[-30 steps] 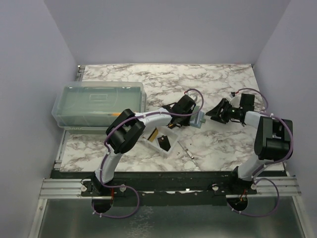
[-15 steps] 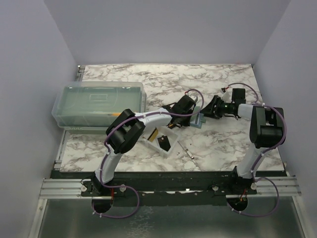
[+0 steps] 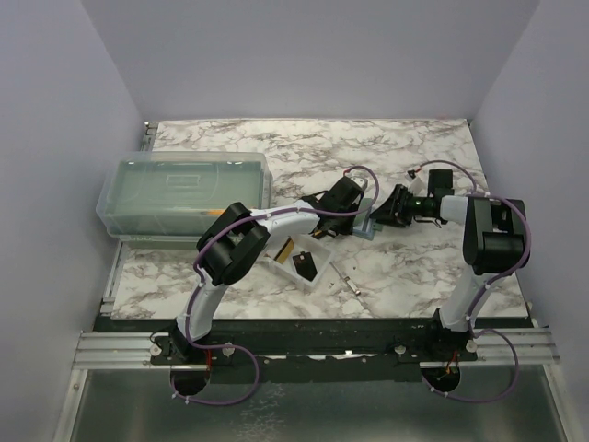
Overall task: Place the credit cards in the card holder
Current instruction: Close the card holder at the center of the board.
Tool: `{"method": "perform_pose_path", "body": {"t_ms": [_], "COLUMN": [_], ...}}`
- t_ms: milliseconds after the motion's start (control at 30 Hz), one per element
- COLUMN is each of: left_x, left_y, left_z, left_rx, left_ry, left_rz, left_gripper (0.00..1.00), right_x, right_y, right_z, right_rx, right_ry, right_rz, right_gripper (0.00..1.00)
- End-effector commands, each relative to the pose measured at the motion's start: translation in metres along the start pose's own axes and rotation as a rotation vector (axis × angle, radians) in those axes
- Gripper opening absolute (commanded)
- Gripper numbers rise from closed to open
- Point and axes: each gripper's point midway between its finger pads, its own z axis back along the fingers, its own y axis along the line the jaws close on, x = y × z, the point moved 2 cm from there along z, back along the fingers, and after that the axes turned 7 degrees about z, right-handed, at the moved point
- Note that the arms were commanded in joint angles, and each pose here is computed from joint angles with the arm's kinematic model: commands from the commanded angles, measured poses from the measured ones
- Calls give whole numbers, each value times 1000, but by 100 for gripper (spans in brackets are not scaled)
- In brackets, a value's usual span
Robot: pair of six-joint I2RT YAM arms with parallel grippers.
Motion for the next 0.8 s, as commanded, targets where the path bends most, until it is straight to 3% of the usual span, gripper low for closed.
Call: {"method": "perform_pose_path", "body": {"t_ms": [0, 367, 600, 767], "left_x": [2, 4, 5, 0], "left_y": [1, 3, -3, -24], "left_z": [1, 1, 5, 13], "left_rx": [10, 25, -5, -130], "left_ry": [-10, -16, -4, 49], "left_rz": [-15, -18, -26, -33], "left_gripper": [0, 0, 0, 1], "right_x": [-19, -49, -72, -56], "right_y": [6, 10, -12, -20], "right_z": [5, 21, 38, 70], "right_rx": [19, -45, -287, -520], "right_ry": [64, 144, 204, 127], "right_rz": [-24, -83, -182, -109], "right_gripper": [44, 38, 36, 37]}}
